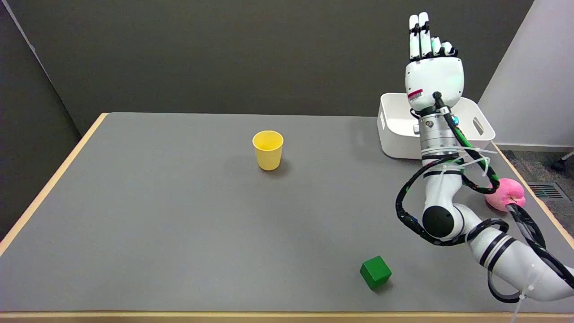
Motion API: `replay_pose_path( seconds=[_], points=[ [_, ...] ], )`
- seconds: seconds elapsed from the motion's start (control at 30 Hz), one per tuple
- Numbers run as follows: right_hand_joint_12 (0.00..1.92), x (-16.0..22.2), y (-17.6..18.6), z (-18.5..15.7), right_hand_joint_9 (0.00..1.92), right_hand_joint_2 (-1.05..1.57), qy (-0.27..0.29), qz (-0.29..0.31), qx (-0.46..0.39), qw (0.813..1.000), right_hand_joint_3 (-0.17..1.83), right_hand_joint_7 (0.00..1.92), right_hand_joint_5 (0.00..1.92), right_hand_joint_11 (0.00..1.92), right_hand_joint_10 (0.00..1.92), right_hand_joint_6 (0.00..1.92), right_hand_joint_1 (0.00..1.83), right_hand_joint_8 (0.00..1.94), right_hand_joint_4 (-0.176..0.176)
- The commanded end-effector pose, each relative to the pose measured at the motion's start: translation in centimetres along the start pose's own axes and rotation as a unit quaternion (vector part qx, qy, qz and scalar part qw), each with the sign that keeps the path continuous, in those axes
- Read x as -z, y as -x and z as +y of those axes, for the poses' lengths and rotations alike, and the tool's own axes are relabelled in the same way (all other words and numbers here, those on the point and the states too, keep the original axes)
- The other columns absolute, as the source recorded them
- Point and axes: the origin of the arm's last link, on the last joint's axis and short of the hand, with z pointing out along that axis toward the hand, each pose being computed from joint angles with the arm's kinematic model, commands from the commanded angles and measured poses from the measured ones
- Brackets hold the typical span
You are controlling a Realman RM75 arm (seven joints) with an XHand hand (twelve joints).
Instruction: Pick up the yellow cup.
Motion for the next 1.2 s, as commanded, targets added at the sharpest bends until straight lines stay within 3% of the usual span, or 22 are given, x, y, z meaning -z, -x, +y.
replay_pose_path(
  seconds=[0.03, 0.17, 0.23, 0.37, 0.63, 0.73, 0.9, 1.2],
  points=[
    [1.48, 0.1, -0.1, -1.1, 0.44, 1.06, -0.043, 0.003, 0.007, 0.999, 0.26, 0.0, 0.0, 0.69, 1.92, 0.0, 1.78, 0.0, -0.015],
    [1.42, -0.1, -0.2, -1.6, 0.51, 1.01, -0.068, 0.001, 0.016, 0.998, 0.32, 0.0, 0.0, 0.71, 1.92, 0.0, 1.78, 0.0, 0.093],
    [1.38, -0.2, 0.0, -1.9, 0.53, 0.99, -0.091, -0.012, 0.013, 0.996, 0.34, 0.0, 0.0, 0.73, 1.92, 0.0, 1.78, 0.0, 0.101],
    [1.37, -0.1, 0.7, -2.3, 0.75, 0.78, -0.111, -0.052, -0.037, 0.992, 0.69, 0.0, 0.0, 0.74, 1.92, 0.0, 1.8, 0.07, 0.101],
    [1.39, -0.9, 1.1, -1.9, 0.8, 0.71, -0.074, -0.138, -0.196, 0.968, 0.8, 0.03, 0.0, 0.77, 1.92, 0.0, 1.81, 0.2, 0.091],
    [1.41, -1.8, 1.4, -1.8, 0.82, 0.68, -0.081, -0.184, -0.264, 0.943, 0.86, 0.08, 0.0, 0.77, 1.92, 0.06, 1.81, 0.27, 0.085],
    [1.44, -3.7, 1.3, -1.6, 0.87, 0.62, -0.124, -0.246, -0.382, 0.882, 0.96, 0.13, 0.0, 0.79, 1.92, 0.17, 1.83, 0.25, 0.088],
    [1.47, -5.6, 1.3, -0.5, 0.9, 0.56, -0.133, -0.271, -0.505, 0.809, 1.06, 0.25, 0.07, 0.83, 1.92, 0.31, 1.83, 0.28, 0.086]
  ],
)
